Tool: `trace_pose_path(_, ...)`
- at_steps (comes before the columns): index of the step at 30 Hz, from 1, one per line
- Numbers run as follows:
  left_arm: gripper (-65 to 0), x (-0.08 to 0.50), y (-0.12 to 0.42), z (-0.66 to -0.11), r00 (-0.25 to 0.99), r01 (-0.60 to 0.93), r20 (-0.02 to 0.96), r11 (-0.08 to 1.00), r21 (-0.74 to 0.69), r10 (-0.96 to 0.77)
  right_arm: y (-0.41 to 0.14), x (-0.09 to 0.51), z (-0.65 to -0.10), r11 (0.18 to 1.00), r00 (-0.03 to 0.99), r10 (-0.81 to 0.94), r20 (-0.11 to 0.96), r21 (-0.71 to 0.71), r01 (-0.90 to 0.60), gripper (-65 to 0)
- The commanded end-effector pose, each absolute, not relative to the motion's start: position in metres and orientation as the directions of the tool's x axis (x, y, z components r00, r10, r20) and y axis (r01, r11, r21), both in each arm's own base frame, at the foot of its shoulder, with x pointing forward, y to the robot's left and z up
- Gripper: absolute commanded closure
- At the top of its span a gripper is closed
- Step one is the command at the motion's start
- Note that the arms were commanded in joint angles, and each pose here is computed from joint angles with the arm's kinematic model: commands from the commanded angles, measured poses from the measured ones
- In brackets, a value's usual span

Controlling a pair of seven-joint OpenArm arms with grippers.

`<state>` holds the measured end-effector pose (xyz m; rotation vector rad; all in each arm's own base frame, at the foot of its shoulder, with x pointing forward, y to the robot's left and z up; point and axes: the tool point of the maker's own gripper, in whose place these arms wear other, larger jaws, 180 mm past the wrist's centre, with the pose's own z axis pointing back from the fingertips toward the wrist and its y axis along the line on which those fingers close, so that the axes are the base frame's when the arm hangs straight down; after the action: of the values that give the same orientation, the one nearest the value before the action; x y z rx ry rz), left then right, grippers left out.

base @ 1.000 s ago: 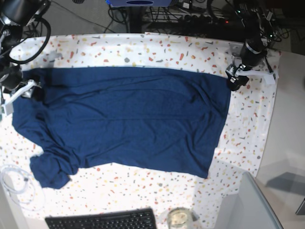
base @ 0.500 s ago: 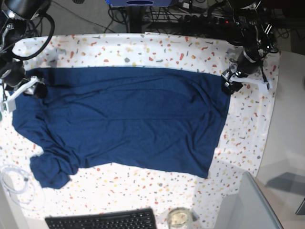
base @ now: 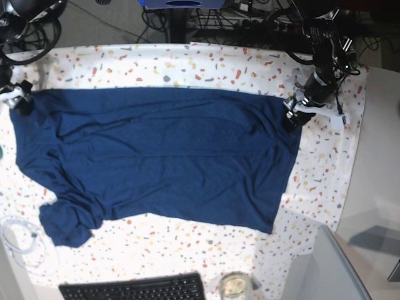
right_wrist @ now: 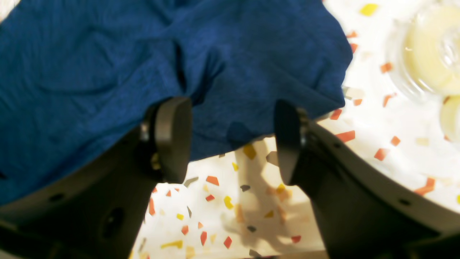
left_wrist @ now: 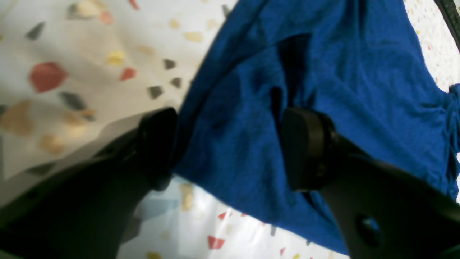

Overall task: Layout the t-shirt on the table in an organized manner, then fold the t-shirt properly
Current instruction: 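Pull the hem corner with the left gripper away from the right gripper, then hold both hem corners and drag the hem outward to flatten the shirt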

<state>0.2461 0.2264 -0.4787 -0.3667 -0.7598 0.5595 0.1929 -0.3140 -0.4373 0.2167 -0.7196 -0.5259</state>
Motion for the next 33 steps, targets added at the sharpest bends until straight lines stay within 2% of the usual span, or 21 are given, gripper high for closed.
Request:
trace_pose_path(1,-40.3,0.243,0.219,-0.483,0.622,-0.337,0.514,0.795,-0.505,0.59,-0.327,0.192,-0.43,0.845,0.609,-0.534,0.586,0.365,0.39,-38.9)
trace_pose_path(3,-30.3,0.244,0.219,-0.482,0.622,-0.334,0.517,0.797,-0.504,0.588,-0.334,0.181,-0.437,0.83,0.633,-0.557,0.537,0.378,0.41,-46.8)
trace_pose_path(5,-17.9,0.245,0.219,-0.481,0.623,-0.33,0.52,0.799,-0.504,0.585,-0.331,0.182,-0.447,0.802,0.63,-0.595,0.499,0.425,0.42,-51.6)
trace_pose_path(9,0.0,0.245,0.223,-0.479,0.617,-0.333,0.526,0.799,-0.501,0.586,-0.331,0.179,-0.465,0.746,0.576,-0.663,0.478,0.48,0.462,-50.3)
trace_pose_path(13,0.0,0.243,0.223,-0.48,0.618,-0.337,0.522,0.798,-0.5,0.588,-0.327,0.184,-0.479,0.736,0.594,-0.669,0.447,0.506,0.449,-50.3)
trace_pose_path(20,0.0,0.243,0.224,-0.48,0.619,-0.336,0.524,0.8,-0.497,0.585,-0.318,0.198,-0.495,0.677,0.551,-0.725,0.412,0.571,0.464,-49.1)
trace_pose_path(22,0.0,0.242,0.224,-0.48,0.62,-0.336,0.523,0.8,-0.497,0.585,-0.317,0.199,-0.495,0.677,0.551,-0.725,0.413,0.572,0.462,-40.8)
trace_pose_path(25,0.0,0.243,0.224,-0.48,0.621,-0.335,0.523,0.801,-0.496,0.584,-0.317,0.199,-0.495,0.677,0.551,-0.725,0.413,0.572,0.462,-20.0)
trace_pose_path(27,0.0,0.242,0.223,-0.48,0.622,-0.335,0.522,0.801,-0.496,0.584,-0.318,0.199,-0.494,0.678,0.551,-0.724,0.414,0.572,0.462,-9.3)
trace_pose_path(31,0.0,0.246,0.225,-0.476,0.616,-0.33,0.533,0.804,-0.495,0.581,-0.327,0.199,-0.489,0.697,0.566,-0.707,0.424,0.553,0.457,-0.8)
trace_pose_path(33,0.0,0.251,0.228,-0.465,0.603,-0.313,0.564,0.817,-0.484,0.564,-0.328,0.199,-0.485,0.705,0.588,-0.696,0.413,0.548,0.451,-0.5)
